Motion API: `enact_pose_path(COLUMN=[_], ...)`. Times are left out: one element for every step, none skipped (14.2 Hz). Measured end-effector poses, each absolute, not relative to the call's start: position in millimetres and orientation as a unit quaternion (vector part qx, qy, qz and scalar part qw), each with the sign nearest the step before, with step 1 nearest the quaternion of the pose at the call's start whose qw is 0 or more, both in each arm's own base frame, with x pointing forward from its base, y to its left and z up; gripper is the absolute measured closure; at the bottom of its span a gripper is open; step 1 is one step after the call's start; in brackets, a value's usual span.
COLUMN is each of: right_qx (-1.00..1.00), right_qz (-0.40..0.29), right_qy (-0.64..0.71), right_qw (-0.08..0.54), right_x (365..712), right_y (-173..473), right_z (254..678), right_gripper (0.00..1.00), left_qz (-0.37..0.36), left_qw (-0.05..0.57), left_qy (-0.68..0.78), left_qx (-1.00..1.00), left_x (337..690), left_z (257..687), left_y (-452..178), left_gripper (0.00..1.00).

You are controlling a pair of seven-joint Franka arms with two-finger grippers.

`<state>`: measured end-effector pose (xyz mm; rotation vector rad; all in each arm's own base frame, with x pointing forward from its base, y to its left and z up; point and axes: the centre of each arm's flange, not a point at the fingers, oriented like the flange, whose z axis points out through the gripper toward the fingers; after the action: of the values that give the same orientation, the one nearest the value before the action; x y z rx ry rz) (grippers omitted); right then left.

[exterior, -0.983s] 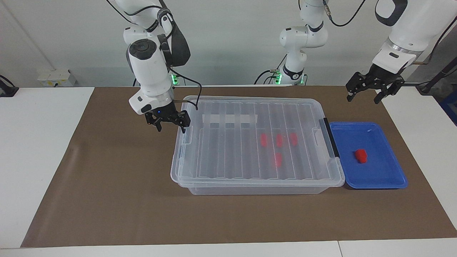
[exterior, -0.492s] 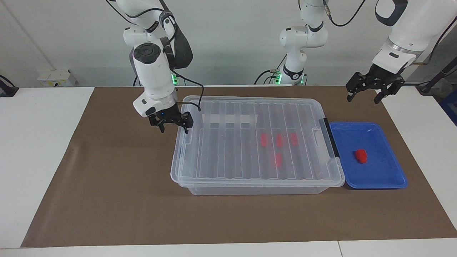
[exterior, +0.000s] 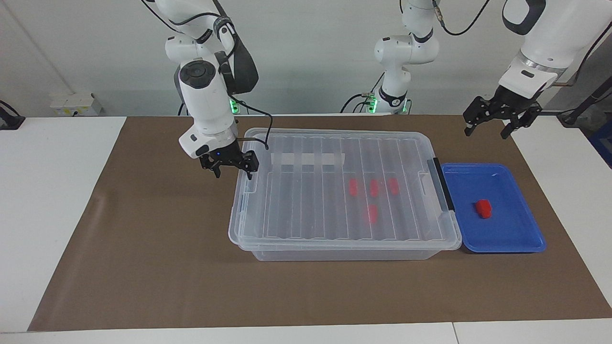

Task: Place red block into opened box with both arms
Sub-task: 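Reach the right gripper to the clear lid's nearest edge and grip it, then slide the clear lid toward the right arm with the right gripper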

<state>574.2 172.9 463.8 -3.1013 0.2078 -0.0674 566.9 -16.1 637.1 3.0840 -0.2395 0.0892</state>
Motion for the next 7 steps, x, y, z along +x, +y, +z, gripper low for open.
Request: enact_pose_path(right_qx=[-0.997, -0.998, -0.998, -0.998, -0.999, -0.999, -0.999], right_qz=[-0.022, -0.021, -0.021, -0.020, -0.019, -0.018, -0.017], right_qy=[0.065, 0.060, 0.055, 0.050, 0.046, 0.042, 0.036], right_qw=[0.016, 0.016, 0.015, 0.014, 0.013, 0.012, 0.011], right_x=[574.4, 574.6, 575.0, 575.6, 576.3, 577.1, 578.3], right_y=[172.0, 170.7, 168.4, 165.3, 161.4, 156.7, 151.4], right_z=[463.6, 463.2, 462.5, 461.6, 460.2, 458.8, 458.0], right_gripper=[0.00, 0.00, 0.00, 0.00, 0.00, 0.00, 0.00], left_qz=[0.029, 0.029, 0.029, 0.029, 0.029, 0.029, 0.029], left_qw=[0.024, 0.024, 0.024, 0.024, 0.024, 0.024, 0.024], left_qy=[-0.077, -0.077, -0.077, -0.077, -0.077, -0.077, -0.077], left_qx=[0.996, 0.996, 0.996, 0.996, 0.996, 0.996, 0.996], left_x=[566.9, 566.9, 566.9, 566.9, 566.9, 566.9, 566.9], left_z=[637.1, 637.1, 637.1, 637.1, 637.1, 637.1, 637.1], left_y=[-16.1, -16.1, -16.1, -16.0, -16.0, -16.0, -16.0], left_gripper=[0.00, 0.00, 0.00, 0.00, 0.00, 0.00, 0.00])
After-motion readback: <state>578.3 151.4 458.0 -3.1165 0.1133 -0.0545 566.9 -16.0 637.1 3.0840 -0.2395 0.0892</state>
